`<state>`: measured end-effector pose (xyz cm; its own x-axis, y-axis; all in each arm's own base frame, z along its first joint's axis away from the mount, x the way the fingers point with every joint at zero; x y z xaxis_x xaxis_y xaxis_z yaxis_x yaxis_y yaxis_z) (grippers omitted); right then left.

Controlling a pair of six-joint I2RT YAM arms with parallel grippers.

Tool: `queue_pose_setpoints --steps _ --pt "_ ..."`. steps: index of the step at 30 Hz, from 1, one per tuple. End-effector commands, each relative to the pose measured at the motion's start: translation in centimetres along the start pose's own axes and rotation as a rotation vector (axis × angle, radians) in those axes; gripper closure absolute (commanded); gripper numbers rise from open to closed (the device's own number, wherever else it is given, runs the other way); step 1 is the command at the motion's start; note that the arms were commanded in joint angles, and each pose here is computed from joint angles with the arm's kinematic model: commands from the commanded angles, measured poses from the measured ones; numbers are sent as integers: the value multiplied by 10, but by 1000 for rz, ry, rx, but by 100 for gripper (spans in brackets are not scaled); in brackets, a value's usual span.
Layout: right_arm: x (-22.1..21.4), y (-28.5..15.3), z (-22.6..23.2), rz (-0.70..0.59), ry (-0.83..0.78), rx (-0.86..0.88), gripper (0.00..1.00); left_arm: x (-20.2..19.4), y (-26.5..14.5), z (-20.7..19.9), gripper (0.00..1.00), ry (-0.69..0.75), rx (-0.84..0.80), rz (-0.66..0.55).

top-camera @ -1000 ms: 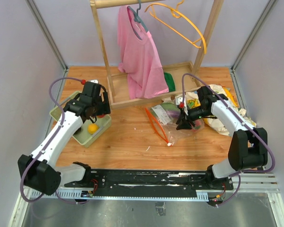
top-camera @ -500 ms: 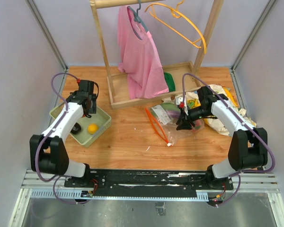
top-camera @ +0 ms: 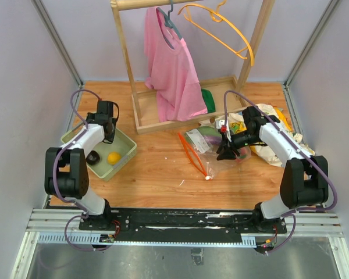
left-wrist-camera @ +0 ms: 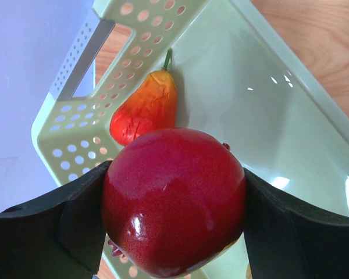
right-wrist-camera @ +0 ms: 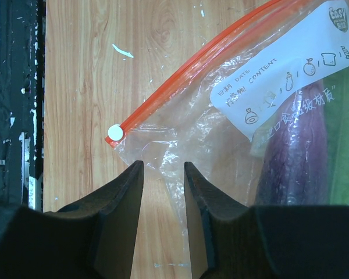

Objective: Open the zip-top bag and remove the fake food
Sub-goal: Place the fake fruit in the bin.

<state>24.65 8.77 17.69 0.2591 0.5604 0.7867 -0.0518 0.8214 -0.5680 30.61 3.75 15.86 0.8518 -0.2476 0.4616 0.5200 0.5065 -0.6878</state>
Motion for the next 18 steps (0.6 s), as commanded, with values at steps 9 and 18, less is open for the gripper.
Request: queue_pose_setpoints --steps 9,18 --pt "-1 -2 0 -28 34 24 65 14 39 3 98 79 163 10" --pt "-3 0 -2 -26 41 32 65 22 54 2 84 103 218 9"
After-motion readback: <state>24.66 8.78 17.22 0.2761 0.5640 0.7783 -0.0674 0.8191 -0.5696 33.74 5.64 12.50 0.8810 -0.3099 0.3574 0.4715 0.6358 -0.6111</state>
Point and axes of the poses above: each gripper's point midway between its finger pads, its own y axis out along the fingers, its own z axis along the line the jaws close on, x = y × z, the point moved 9 cm from there along -y, back along the fingers, and after that the axes turned 7 degrees about y, right-handed, at the moved point
